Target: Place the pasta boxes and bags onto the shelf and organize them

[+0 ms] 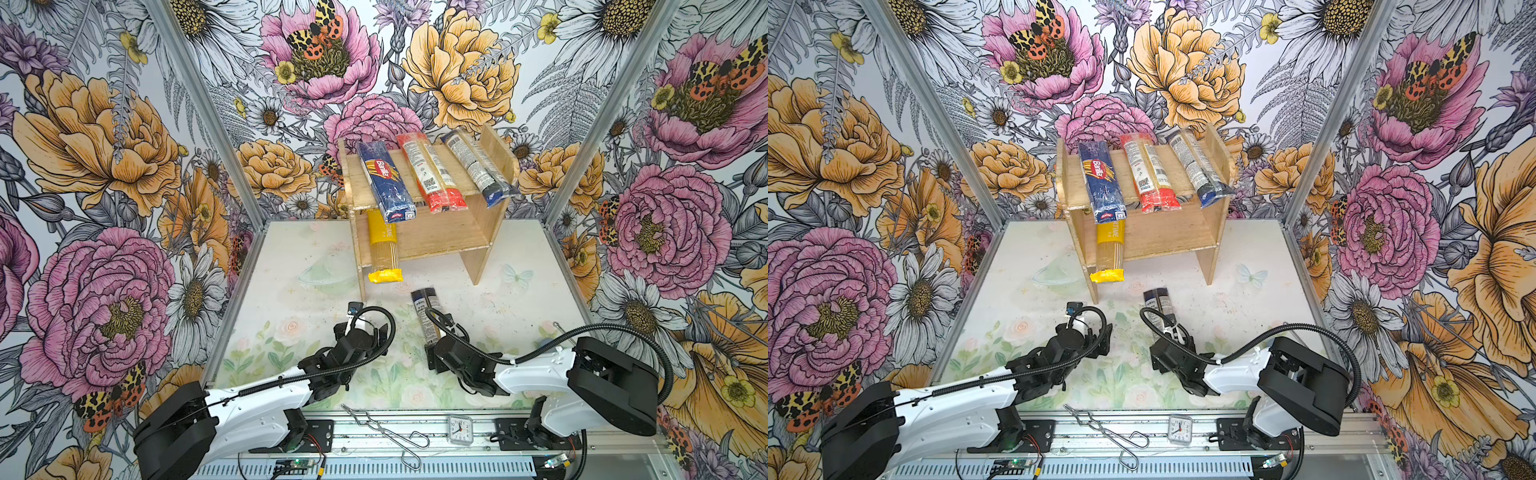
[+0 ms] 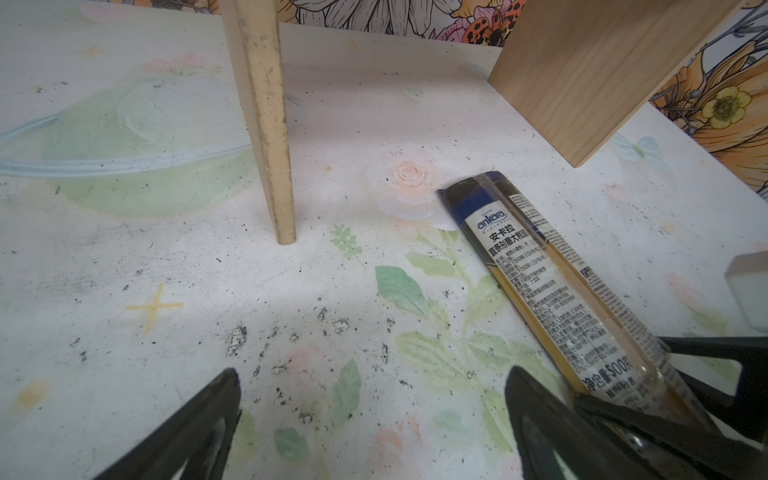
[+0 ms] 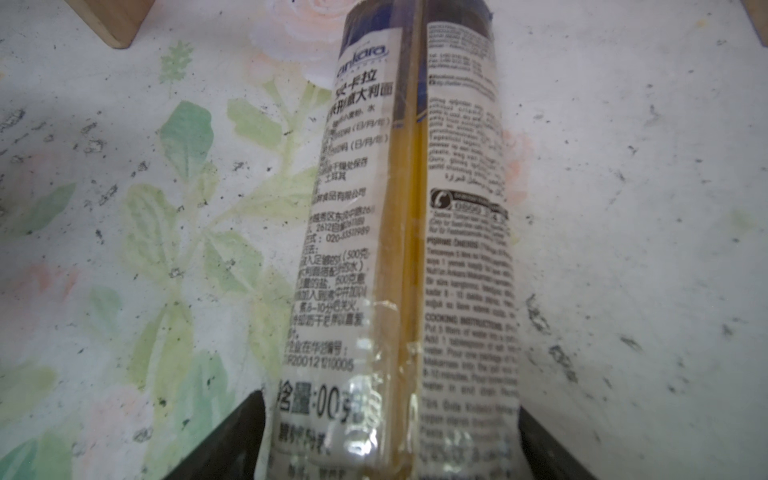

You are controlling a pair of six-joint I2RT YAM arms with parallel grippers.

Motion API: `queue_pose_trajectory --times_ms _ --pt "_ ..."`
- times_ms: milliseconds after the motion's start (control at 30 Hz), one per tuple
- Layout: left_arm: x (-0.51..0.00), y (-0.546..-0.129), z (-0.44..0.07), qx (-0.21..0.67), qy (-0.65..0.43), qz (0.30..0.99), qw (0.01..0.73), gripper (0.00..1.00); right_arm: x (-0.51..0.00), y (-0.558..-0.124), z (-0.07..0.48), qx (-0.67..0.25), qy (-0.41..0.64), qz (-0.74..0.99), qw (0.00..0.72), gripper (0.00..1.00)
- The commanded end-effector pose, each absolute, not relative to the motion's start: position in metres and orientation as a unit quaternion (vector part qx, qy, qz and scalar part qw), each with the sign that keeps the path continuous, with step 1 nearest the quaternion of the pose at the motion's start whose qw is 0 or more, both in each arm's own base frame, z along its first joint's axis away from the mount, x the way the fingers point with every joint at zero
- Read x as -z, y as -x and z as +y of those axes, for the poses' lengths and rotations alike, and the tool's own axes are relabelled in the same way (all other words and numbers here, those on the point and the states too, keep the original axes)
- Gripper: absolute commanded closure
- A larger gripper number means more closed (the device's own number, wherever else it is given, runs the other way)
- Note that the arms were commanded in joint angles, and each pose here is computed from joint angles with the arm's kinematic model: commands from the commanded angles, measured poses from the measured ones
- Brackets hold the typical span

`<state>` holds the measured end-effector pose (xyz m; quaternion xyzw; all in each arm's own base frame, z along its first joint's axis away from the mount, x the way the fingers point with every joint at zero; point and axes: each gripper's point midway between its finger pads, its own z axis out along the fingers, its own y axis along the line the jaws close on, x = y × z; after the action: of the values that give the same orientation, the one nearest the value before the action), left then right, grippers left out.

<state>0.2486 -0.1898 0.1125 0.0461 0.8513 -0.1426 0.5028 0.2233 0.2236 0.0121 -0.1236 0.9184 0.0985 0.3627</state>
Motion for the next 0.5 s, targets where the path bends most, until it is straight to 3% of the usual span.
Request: queue_pose_trajectory --times_ms 0,467 --pt "-0.109 -0.248 -0.184 0.136 -0.038 0.853 0.503 0.01 0.052 -0.161 0.183 -0.053 0.148 0.965 0.209 0.15" --pt "-0.107 -0.249 -0.181 0.133 -0.034 0.853 0.503 0.01 0.063 -0.151 0.180 -0.046 0.142 0.965 0.215 0.17"
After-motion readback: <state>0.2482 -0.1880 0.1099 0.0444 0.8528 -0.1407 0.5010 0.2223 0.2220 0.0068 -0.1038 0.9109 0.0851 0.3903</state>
